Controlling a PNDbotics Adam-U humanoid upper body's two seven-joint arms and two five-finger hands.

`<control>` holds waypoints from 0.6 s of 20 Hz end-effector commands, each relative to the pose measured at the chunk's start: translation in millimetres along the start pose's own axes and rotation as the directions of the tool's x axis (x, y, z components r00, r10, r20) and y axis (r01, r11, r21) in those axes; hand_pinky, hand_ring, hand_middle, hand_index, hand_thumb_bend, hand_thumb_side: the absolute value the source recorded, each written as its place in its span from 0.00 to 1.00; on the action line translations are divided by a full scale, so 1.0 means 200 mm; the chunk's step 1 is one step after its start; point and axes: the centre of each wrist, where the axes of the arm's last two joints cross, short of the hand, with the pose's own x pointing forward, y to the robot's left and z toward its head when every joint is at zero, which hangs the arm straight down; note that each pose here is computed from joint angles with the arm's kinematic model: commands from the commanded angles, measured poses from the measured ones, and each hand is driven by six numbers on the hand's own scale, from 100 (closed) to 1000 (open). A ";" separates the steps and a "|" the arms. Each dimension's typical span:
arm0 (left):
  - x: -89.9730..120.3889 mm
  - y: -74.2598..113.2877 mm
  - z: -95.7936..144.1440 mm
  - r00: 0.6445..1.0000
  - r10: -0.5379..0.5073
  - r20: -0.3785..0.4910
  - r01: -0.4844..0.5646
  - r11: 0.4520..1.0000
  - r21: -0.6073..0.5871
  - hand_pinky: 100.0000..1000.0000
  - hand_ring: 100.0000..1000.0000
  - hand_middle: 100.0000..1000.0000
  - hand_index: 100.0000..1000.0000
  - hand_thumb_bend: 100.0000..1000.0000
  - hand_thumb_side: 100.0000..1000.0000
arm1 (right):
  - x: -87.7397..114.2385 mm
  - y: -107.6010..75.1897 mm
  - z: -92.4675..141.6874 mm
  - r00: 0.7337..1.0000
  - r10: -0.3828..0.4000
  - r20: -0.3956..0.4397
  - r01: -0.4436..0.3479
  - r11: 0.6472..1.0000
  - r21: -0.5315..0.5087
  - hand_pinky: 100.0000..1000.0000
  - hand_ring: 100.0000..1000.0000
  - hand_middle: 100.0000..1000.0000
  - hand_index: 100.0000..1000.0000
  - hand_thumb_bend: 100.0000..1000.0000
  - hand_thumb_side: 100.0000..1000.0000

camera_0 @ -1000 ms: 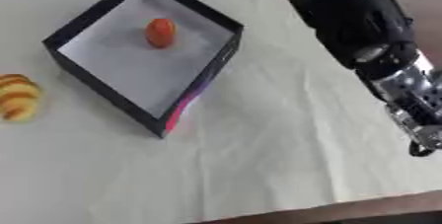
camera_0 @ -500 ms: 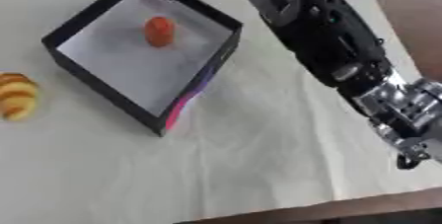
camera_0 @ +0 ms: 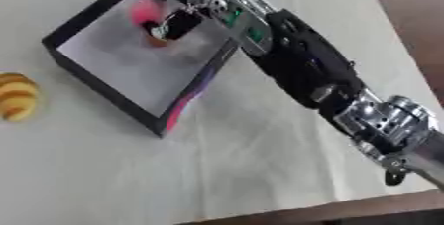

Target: Pick up objects on the table and place them in the box.

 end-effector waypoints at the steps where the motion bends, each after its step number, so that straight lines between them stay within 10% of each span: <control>1: 0.04 0.00 -0.03 1.000 -0.002 0.030 0.003 1.000 -0.019 0.89 0.91 0.92 0.80 0.04 0.70 | -0.01 0.01 -0.01 0.999 0.032 -0.006 -0.032 0.999 0.018 0.83 0.73 0.54 0.71 0.13 0.27; 12: 0.03 0.00 -0.02 1.000 -0.012 0.017 0.013 1.000 -0.023 0.89 0.91 0.92 0.80 0.04 0.70 | -0.05 -0.02 0.01 0.999 0.036 -0.005 -0.036 0.999 0.038 0.90 0.88 0.75 0.87 0.20 0.22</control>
